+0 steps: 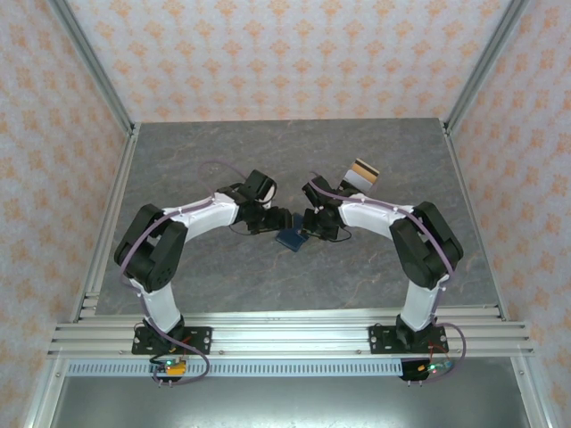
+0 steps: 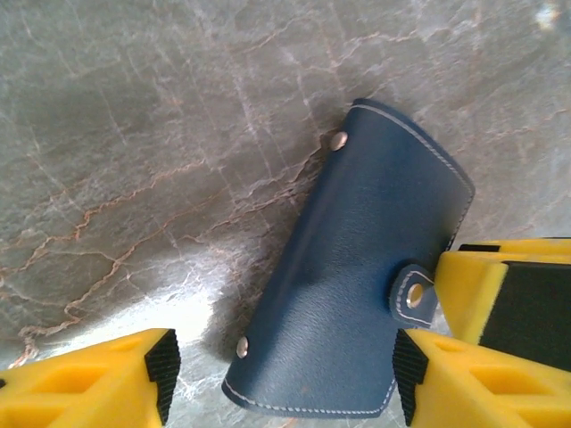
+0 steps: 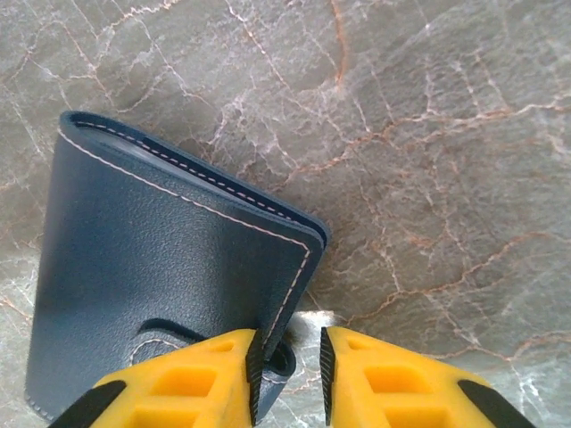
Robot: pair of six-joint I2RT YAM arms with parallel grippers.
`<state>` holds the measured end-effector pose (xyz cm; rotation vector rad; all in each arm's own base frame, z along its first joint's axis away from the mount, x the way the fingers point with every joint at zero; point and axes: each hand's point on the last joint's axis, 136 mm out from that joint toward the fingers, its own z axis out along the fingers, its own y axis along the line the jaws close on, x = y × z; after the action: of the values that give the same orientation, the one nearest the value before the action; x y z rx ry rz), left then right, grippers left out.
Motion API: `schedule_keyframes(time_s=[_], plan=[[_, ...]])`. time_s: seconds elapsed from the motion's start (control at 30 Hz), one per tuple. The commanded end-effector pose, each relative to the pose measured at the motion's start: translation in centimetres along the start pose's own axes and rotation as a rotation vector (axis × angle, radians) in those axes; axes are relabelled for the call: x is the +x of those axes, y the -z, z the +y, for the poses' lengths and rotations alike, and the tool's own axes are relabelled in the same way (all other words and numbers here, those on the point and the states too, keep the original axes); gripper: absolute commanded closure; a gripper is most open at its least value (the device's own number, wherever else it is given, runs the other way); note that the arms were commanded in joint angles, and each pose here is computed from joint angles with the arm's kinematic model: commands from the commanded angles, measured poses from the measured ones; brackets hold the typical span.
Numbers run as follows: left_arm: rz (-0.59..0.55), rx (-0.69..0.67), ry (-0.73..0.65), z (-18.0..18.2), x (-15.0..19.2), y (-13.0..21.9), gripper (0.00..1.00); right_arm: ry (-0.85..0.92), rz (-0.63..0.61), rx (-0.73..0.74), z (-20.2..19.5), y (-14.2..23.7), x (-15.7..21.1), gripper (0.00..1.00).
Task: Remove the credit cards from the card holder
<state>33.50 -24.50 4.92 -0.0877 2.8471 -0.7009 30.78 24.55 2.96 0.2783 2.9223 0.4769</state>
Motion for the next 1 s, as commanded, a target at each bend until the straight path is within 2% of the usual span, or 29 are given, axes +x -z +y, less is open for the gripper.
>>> schedule_keyframes(time_s=[0.0, 0.37, 0.6, 0.67, 0.77, 0.83, 0.97], plan=[[0.007, 0.028, 0.017, -1.0, -0.4, -0.3, 0.35, -0.013, 0.042, 0.022, -0.9, -1.6, 0.8, 0.73], [0.04, 0.124, 0.008, -2.5, -0.4, -0.8, 0.39, 0.005, 0.066, 0.024, -1.2, -2.3, 0.7, 0.73], [-0.021, 0.306, 0.01, -4.9, -1.0, 1.1, 0.48, -0.006, 0.068, -0.005, -1.1, -2.1, 0.8, 0.73], [-0.028, 0.312, 0.004, -4.9, -0.8, 1.4, 0.53, -0.011, 0.063, -0.018, -0.9, -1.9, 0.7, 0.73], [-0.021, 0.286, -0.013, -4.3, -0.3, 1.6, 0.65, -0.022, 0.048, -0.044, -0.4, -1.4, 0.6, 0.73], [-0.024, 0.262, -0.019, -3.8, -0.1, 1.6, 0.78, -0.029, 0.039, -0.076, 0.1, -0.6, 0.6, 0.72], [-0.051, 0.244, -0.035, -3.7, -0.3, 2.3, 0.93, -0.062, -0.022, -0.137, 0.6, 1.6, 0.2, 0.7]])
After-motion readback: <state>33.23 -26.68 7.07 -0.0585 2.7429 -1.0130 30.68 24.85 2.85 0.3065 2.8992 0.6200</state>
